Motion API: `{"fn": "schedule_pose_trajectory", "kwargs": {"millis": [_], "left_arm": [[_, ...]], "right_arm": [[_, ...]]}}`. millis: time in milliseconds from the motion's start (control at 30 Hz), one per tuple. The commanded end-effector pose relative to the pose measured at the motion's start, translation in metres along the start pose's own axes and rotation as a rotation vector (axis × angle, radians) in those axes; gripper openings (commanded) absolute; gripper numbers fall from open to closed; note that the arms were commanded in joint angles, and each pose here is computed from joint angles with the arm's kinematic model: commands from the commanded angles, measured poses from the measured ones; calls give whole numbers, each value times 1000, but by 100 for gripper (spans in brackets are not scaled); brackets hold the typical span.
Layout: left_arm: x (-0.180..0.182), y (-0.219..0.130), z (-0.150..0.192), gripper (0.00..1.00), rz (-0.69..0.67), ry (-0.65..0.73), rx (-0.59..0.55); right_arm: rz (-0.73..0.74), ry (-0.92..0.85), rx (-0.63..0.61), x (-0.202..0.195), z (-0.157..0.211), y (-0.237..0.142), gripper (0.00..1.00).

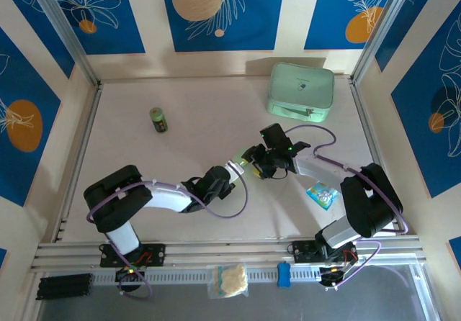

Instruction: Fold a paper plane with a square sheet of paper (pick it up from the middle)

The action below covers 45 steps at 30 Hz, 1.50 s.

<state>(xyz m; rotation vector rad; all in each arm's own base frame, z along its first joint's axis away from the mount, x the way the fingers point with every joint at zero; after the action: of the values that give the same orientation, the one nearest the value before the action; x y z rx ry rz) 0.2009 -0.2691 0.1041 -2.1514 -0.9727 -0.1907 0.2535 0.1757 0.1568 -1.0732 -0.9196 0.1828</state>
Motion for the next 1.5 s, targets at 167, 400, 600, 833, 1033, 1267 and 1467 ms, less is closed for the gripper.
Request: {"fn": "schedule_pose_trajectory", "kwargs": {"millis": [167, 400, 600, 833, 1033, 1267, 1467], "left_arm": [[-7, 2, 1, 12, 36, 32, -32], [-8, 2, 2, 13, 43, 37, -37], [-8, 1, 0, 13, 51, 42, -45], [-9, 2, 0, 13, 63, 45, -46], [-11, 3, 4, 15, 79, 56, -26], [-13, 4, 5, 16, 98, 63, -13], [-13, 3, 5, 20, 111, 66, -6]], "right_arm": [[32, 9, 19, 10, 0, 0, 62], [28, 11, 25, 15, -1, 4, 63], [50, 23, 50, 15, 0, 13, 63], [82, 40, 116, 14, 1, 33, 58], [78, 37, 119, 16, 2, 33, 40], [72, 46, 113, 14, 0, 27, 27], [59, 52, 109, 13, -2, 24, 13]]}}
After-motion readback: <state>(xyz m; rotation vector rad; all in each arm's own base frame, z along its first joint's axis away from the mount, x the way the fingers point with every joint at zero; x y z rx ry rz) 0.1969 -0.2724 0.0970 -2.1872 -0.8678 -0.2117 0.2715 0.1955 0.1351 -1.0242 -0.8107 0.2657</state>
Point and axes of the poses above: each hand's point on the last joint's axis, 136 mm out from that joint toward the fingers, its own y axis out along the fingers, its own x axis along the line the jaws close on, z = x × y, the point moved 10 cm from there along -y, back along the fingers, and after that the axes turned 8 degrees about y, right-handed, at the moved point
